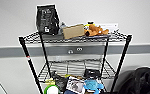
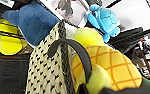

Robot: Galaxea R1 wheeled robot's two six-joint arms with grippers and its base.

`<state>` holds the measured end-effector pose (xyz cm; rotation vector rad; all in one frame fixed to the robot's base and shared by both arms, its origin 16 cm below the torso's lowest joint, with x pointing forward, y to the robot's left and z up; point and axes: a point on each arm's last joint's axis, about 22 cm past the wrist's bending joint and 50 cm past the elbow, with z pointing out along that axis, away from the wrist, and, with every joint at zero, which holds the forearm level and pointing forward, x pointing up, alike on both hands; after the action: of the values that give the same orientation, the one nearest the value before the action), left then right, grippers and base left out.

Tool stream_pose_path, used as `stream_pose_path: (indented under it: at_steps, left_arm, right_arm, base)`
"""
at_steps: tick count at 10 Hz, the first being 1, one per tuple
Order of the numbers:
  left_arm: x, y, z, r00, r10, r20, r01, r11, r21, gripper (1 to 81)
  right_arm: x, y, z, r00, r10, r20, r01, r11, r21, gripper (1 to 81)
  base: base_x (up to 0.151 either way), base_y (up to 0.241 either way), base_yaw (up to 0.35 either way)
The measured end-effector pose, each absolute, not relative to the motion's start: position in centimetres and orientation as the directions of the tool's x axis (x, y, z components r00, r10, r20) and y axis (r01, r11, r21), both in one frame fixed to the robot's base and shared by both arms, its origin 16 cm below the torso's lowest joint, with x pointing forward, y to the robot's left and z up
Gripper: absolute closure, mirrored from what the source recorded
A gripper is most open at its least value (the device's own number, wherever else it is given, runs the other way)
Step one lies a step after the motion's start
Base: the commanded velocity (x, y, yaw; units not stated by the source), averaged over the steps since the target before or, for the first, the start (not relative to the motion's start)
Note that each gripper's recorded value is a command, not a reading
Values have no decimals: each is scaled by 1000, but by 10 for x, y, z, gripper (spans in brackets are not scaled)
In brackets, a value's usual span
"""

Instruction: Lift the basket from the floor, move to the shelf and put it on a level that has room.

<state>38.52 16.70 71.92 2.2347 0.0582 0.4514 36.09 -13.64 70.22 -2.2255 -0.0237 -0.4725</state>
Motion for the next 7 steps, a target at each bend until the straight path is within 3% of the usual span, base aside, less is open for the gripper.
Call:
stream_pose_path:
  at_steps: [7]
  left_arm:
    - [396,167,795,914,175,366,-198,-595,779,811]
  right_arm:
    - [381,-137,778,908,-134,398,250,-588,-769,811]
  base:
    - [0,0,0]
